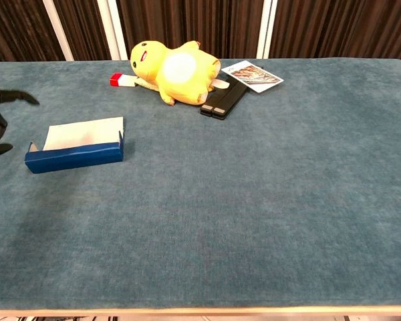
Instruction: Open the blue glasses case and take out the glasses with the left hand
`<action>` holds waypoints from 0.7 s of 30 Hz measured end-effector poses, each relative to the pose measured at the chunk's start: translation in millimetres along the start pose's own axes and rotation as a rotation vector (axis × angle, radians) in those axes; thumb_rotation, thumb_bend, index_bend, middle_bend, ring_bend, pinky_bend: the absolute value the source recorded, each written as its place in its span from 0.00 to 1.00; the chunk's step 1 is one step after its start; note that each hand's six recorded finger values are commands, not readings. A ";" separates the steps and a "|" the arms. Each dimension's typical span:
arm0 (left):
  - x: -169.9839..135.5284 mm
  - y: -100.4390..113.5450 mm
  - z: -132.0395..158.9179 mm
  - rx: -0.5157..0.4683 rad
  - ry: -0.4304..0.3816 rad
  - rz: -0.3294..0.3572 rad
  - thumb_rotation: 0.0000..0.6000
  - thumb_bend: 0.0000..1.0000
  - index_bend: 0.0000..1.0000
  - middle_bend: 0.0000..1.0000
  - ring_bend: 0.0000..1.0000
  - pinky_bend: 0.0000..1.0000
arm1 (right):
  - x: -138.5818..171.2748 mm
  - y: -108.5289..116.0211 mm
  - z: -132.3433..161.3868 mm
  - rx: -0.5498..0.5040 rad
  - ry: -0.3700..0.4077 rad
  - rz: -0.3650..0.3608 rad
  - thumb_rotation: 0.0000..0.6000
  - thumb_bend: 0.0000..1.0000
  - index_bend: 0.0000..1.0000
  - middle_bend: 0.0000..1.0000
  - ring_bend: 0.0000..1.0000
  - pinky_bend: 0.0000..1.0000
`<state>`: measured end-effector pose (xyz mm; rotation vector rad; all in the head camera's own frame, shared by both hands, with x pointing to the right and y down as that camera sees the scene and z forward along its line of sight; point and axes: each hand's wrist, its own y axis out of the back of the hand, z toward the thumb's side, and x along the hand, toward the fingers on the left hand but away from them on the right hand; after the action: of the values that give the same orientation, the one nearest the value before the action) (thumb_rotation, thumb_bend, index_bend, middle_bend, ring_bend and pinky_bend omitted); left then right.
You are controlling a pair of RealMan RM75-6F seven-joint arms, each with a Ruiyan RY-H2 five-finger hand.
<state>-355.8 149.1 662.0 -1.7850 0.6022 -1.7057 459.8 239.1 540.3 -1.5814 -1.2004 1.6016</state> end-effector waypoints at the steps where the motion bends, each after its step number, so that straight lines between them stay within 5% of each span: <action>1: -0.5 -2.8 -0.4 0.002 0.001 -0.014 1.00 0.38 0.13 0.74 0.67 0.78 | 0.0 0.0 0.0 0.000 0.000 0.000 1.00 0.16 0.00 0.00 0.00 0.20; 11: 1.1 -30.6 6.0 0.047 -0.012 -0.135 1.00 0.38 0.15 0.74 0.67 0.78 | -0.2 -0.2 -0.2 -0.003 -0.002 0.003 1.00 0.16 0.00 0.00 0.00 0.20; 21: -6.7 -35.9 11.6 0.056 -0.024 -0.163 1.00 0.38 0.24 0.76 0.68 0.79 | -0.2 -0.1 -0.4 -0.004 -0.003 0.004 1.00 0.16 0.00 0.00 0.00 0.20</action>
<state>-347.4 180.9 681.7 -1.8557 0.4031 -1.7871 460.2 239.1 540.6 -1.5854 -1.2035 1.6055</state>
